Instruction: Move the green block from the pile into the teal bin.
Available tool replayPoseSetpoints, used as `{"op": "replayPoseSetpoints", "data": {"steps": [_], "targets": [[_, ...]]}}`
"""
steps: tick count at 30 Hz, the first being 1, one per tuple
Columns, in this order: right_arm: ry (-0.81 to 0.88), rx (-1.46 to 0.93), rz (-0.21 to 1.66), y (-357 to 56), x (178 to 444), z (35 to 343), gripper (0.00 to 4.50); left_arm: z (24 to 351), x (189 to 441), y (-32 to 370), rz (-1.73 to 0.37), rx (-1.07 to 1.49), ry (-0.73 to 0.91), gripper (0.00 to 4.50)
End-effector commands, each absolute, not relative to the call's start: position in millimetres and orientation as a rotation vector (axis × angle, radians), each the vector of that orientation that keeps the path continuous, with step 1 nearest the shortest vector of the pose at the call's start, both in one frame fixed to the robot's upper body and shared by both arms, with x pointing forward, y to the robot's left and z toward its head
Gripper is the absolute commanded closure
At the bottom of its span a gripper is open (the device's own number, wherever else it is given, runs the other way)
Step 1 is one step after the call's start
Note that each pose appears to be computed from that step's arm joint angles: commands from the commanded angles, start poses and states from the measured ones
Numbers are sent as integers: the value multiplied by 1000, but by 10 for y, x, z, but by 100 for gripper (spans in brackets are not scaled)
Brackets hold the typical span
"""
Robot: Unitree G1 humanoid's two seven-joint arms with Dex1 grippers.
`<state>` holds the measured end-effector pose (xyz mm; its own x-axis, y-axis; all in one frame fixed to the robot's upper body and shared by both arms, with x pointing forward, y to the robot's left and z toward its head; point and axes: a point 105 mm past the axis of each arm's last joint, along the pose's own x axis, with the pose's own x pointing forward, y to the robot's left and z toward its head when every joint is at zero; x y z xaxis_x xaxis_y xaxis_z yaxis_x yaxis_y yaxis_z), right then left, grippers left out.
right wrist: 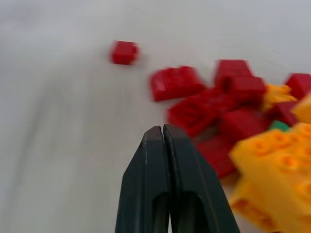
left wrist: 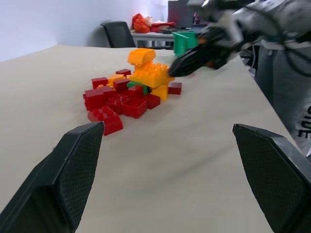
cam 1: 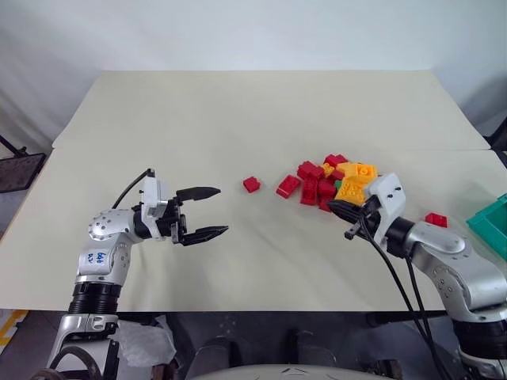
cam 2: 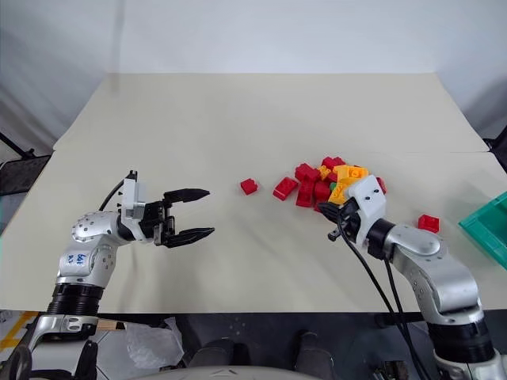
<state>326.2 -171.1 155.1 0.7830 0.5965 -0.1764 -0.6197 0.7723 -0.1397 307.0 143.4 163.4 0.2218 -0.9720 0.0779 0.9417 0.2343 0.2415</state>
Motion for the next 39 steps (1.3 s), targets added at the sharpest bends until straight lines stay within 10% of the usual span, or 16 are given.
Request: {"op": "replayPoseSetpoints", "data": {"steps": [1,14,27,31,39], "targets": [[78,-235,628,-1789,3457,1582,447,1725,3054,1385,-1356,174,-284,0],[19,-291,383,-2329,3935,1623,447,1733,3045,1388,-1345,169,-292,0],[-22,-269,527,-1943,3744,1971,447,1723,3087,1337,-1335,144,-300,0],[259,-328,630,-1894,3678,1739,360,1708,3077,1322,-1337,136,-302,0],[309,-427,627,-2051,3757,2020,88,1689,3075,1320,-1334,130,-306,0]]}}
